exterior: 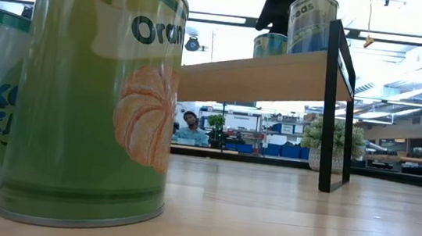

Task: Pick and place cans onto a shelf
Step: Put the canned carrot on the shelf

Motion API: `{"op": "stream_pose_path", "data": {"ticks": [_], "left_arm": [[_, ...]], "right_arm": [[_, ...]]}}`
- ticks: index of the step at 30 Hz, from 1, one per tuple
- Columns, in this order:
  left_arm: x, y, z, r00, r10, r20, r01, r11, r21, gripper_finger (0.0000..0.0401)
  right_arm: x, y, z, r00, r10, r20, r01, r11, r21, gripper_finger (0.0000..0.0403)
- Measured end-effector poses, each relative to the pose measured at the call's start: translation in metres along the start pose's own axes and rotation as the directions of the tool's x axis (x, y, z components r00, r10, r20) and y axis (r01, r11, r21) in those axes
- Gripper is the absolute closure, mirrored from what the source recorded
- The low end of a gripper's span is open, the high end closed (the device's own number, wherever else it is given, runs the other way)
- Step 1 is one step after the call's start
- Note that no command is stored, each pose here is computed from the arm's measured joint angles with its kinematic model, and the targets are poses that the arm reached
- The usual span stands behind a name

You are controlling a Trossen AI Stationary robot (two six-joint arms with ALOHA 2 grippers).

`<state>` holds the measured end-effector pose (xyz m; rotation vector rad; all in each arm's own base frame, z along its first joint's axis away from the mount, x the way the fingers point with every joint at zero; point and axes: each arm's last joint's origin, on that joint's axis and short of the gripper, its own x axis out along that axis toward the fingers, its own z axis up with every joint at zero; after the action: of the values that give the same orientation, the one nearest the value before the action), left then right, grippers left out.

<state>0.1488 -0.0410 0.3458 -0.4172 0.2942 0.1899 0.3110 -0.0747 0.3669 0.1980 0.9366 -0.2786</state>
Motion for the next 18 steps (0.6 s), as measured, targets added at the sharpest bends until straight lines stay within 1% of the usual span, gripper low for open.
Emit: {"op": "stream_pose_path", "data": {"ticks": [4, 8, 12, 18], "left_arm": [[0.0, 0.0, 0.0, 1.0, -0.001, 0.0, 0.001, 1.0, 0.0, 0.0166], [0.0, 0.0, 0.0, 1.0, 0.0, 0.0, 0.0, 1.0, 0.0, 0.0166], [0.0, 0.0, 0.0, 1.0, 0.0, 0.0, 0.0, 1.0, 0.0, 0.0166], [0.0, 0.0, 0.0, 1.0, 0.0, -0.001, 0.0, 1.0, 0.002, 0.0166]], "right_arm": [[0.0, 0.003, 0.0, 0.999, -0.04, 0.005, 0.04, 0.999, 0.02, 0.0023], [0.0, 0.007, -0.001, 0.999, -0.044, 0.005, 0.044, 0.998, 0.035, 0.0023], [0.0, 0.011, -0.002, 0.997, -0.072, 0.006, 0.072, 0.997, 0.042, 0.0023], [0.002, 0.01, -0.005, 0.995, -0.102, -0.015, 0.102, 0.994, 0.044, 0.0023]]}}
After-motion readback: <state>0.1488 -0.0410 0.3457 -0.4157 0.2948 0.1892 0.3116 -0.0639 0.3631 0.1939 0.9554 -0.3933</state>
